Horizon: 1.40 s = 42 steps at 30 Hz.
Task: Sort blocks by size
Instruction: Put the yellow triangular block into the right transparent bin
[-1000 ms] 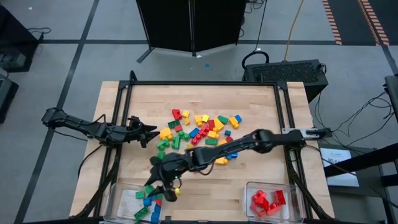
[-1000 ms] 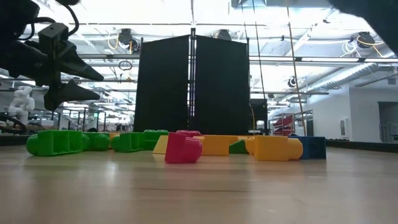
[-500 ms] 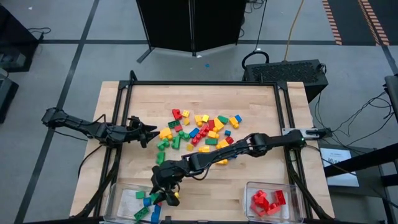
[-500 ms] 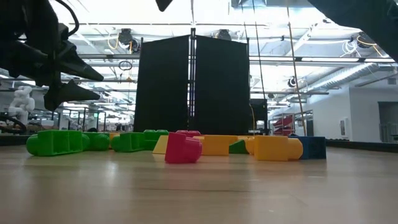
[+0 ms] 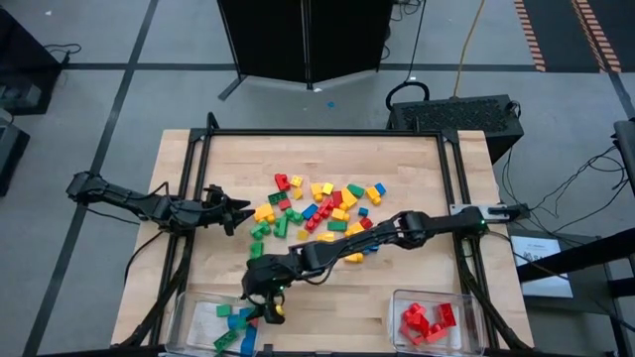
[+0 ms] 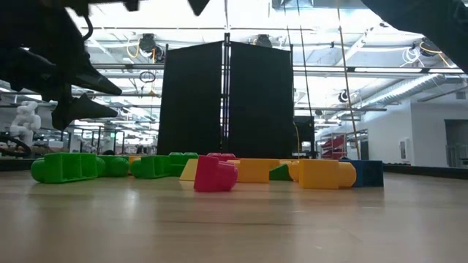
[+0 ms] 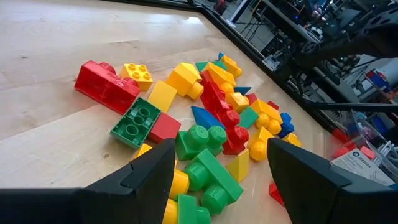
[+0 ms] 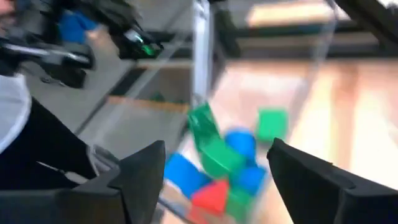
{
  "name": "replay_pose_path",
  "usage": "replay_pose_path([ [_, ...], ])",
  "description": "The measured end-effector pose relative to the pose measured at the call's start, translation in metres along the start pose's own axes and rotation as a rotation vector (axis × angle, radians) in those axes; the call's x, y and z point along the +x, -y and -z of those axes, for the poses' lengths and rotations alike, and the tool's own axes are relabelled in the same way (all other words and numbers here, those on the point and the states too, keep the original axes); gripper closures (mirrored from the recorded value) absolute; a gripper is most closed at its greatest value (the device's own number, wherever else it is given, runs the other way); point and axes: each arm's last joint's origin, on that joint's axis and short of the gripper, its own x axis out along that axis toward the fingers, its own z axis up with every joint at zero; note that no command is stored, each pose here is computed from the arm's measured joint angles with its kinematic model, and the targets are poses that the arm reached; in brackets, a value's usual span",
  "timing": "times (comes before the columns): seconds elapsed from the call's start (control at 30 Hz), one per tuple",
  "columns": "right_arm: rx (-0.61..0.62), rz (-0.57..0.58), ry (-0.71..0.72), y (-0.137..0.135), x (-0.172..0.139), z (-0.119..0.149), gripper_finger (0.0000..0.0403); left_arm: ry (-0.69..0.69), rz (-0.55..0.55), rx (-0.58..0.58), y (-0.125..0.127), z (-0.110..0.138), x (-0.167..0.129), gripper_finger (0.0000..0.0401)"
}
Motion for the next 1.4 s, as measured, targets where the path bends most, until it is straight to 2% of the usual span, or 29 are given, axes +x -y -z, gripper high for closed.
replay_pose_path([
  [0.1,0.035,0.161,-0.098,0.007,-0.025,-0.011,0.0133,0.0,0.0,0.0,0.0,0.0,0.0,0.0146],
  [0.23,0.007,0.374,-0.208,0.006,-0.075,-0.033,0.0138,0.0,0.0,-0.001,0.0,0.0,0.0,0.0146],
  [0.33,-0.046,0.517,-0.401,0.01,-0.096,-0.024,0.0137,-0.001,0.0,-0.004,0.0,0.0,0.0,0.0146],
  [0.4,-0.106,0.575,-0.59,0.017,-0.106,-0.01,0.0137,0.0,0.0,-0.005,0.0,0.0,0.0,0.0146],
  [0.47,-0.151,0.564,-0.729,0.029,-0.111,0.001,0.0137,-0.001,0.0,-0.002,0.0,0.0,0.0,0.0146],
  [0.57,-0.243,0.534,-0.825,0.044,-0.114,0.01,0.0137,0.0,0.0,0.001,0.0,0.0,0.0,0.0146],
  [0.83,-0.557,0.412,-0.86,0.066,-0.108,0.014,0.0136,-0.001,0.0,0.028,0.0,0.0,0.0,0.0146],
  [1.23,-0.606,0.307,-0.941,0.098,-0.078,0.052,0.0136,0.0,0.001,0.03,0.0,0.0,0.0,0.0146],
  [1.4,-0.628,0.276,-0.978,0.102,-0.076,0.058,0.0136,-0.001,0.0,0.03,0.0,0.0,0.0,0.0146],
])
